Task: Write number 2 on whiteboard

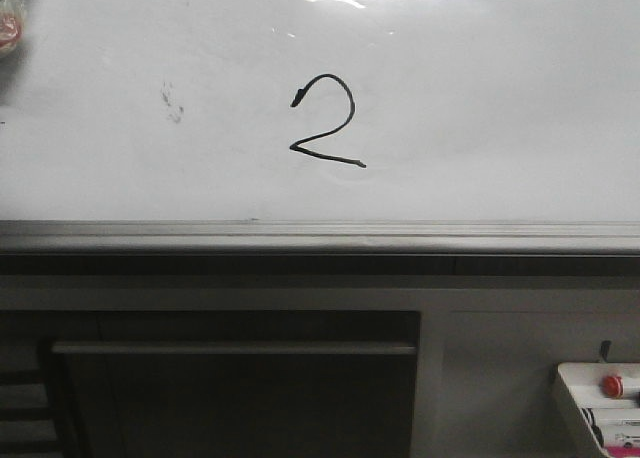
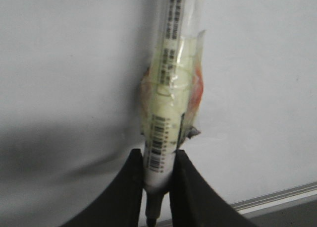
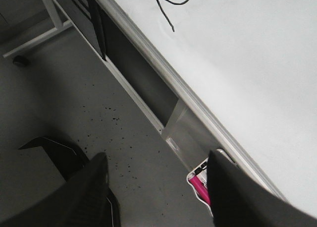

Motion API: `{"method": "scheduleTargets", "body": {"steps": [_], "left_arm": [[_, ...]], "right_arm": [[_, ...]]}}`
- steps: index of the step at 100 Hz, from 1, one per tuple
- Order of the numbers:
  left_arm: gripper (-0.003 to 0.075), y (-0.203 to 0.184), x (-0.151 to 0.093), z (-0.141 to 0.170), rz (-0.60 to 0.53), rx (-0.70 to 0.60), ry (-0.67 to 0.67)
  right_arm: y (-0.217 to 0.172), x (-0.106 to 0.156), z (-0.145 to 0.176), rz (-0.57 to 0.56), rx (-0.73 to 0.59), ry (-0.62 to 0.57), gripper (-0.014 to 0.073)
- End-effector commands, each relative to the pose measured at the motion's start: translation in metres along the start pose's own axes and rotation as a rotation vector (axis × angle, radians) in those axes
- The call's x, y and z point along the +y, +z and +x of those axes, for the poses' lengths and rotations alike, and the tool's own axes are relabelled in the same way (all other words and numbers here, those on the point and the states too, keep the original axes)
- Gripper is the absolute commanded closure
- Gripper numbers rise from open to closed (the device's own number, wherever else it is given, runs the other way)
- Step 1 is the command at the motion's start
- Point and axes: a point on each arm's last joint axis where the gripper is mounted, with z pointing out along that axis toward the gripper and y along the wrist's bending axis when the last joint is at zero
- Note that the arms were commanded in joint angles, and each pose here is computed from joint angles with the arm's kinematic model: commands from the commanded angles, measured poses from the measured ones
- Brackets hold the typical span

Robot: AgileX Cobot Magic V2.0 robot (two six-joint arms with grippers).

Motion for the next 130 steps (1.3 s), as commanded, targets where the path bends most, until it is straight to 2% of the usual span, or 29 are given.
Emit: {"method": "scheduleTargets", "body": {"steps": [1,11,18,25,33,42,48,61,72,89,108,117,130], "left_arm": [[0.0738,-0.002,0.001,-0.013,-0.006,-0.087,-0.023],[0.0733,0.003,0.002,-0.011,-0.008,-0.067,-0.026],[0.0697,0.004,0.002,-0.011,-0.010,-0.064,-0.027],[0.0620,0.004,0.002,-0.011,-0.009,-0.062,-0.027],[0.0491,0.004,0.002,-0.011,-0.009,-0.060,-0.025],[0.0367,0.002,0.002,-0.012,-0.005,-0.032,-0.015],[0.0328,-0.002,0.002,-0.014,-0.006,0.009,0.014],[0.0322,-0.021,0.000,-0.023,-0.004,0.069,0.051],[0.0322,-0.041,0.000,-0.027,-0.015,0.081,0.082],[0.0322,-0.076,-0.001,-0.023,-0.030,0.016,0.103],[0.0322,-0.106,-0.003,-0.001,-0.054,-0.193,0.110],[0.0331,-0.111,-0.004,0.018,-0.060,-0.268,0.107],[0.0407,-0.119,-0.005,0.044,-0.052,-0.397,0.075]], "right_arm": [[-0.007,-0.002,-0.008,0.038,-0.079,0.010,0.0210],[-0.007,-0.002,-0.008,0.037,-0.080,0.010,0.0210],[-0.007,-0.002,-0.008,0.037,-0.080,0.010,0.0210],[-0.007,-0.002,-0.008,0.037,-0.080,0.010,0.0210],[-0.007,-0.002,-0.009,0.038,-0.083,0.027,0.0210],[-0.007,-0.004,-0.008,0.051,-0.083,0.124,0.0210],[-0.008,-0.008,-0.006,0.090,-0.057,0.211,0.0210],[-0.006,-0.020,0.006,0.228,0.001,0.386,0.0210],[0.000,-0.025,0.018,0.289,0.000,0.471,0.0210],[0.006,-0.027,0.039,0.360,-0.059,0.564,0.0210],[0.006,-0.019,0.055,0.398,-0.185,0.595,0.0220],[0.000,-0.013,0.057,0.410,-0.283,0.591,0.0291],[-0.010,-0.004,0.064,0.451,-0.421,0.560,0.0498]]}}
